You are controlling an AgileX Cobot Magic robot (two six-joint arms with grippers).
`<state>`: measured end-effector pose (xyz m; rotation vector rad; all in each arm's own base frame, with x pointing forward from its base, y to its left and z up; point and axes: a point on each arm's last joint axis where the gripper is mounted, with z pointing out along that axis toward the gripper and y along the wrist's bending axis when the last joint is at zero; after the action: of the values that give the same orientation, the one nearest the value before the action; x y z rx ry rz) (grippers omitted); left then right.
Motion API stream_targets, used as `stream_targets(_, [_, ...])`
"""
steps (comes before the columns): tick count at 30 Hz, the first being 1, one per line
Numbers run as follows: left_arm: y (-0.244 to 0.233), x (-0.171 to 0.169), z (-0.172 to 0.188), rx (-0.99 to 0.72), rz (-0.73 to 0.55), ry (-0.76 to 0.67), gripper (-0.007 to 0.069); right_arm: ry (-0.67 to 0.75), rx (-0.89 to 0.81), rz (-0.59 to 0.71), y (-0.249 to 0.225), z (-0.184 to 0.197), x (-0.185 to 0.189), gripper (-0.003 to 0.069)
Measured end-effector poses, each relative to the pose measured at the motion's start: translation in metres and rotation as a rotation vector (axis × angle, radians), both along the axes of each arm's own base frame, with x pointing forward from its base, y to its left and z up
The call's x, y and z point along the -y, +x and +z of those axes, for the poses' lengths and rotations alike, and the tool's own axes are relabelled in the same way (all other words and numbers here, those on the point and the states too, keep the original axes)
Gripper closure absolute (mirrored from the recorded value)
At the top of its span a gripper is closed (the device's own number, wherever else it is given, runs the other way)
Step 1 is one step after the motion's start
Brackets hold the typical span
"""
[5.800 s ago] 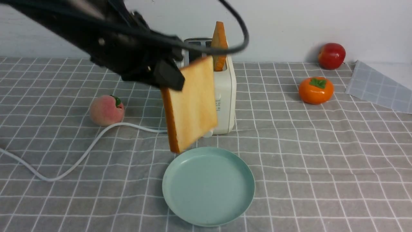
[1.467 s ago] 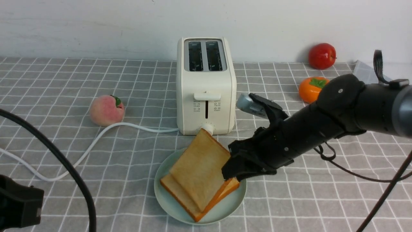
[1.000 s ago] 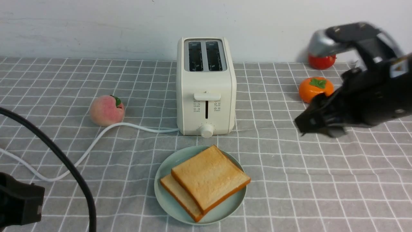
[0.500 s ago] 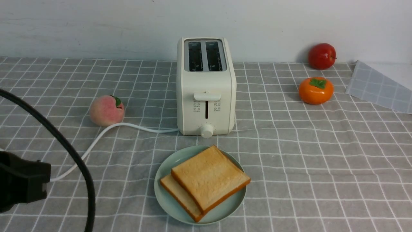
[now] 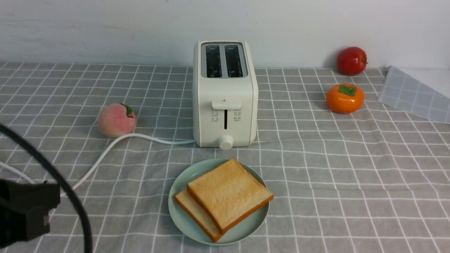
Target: Take toasted bread from bread machine on grey coffee table place on plate.
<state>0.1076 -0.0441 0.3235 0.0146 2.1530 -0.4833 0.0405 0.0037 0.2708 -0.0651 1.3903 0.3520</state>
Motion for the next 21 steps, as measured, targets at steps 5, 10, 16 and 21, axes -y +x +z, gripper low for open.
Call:
stream_targets(5, [-0.018, -0.005, -0.019, 0.142, 0.019, -0.137, 0.0639, -0.092, 0.048, -0.025, 0.0, 0.002, 0.0, 0.0654])
stream_targets(10, [-0.02, -0.004, -0.029, 0.134, 0.026, -0.187, 0.0639, -0.173, 0.089, -0.04, -0.001, 0.004, 0.0, 0.0651])
stream_targets(16, [-0.021, -0.003, -0.037, 0.091, 0.019, -0.171, 0.0639, -0.277, 0.134, -0.07, -0.001, 0.005, 0.001, 0.0644])
stream_targets(21, [-0.025, -0.006, -0.041, 0.139, 0.016, -0.138, 0.0639, -0.347, 0.168, -0.082, -0.001, 0.006, 0.0, 0.0639])
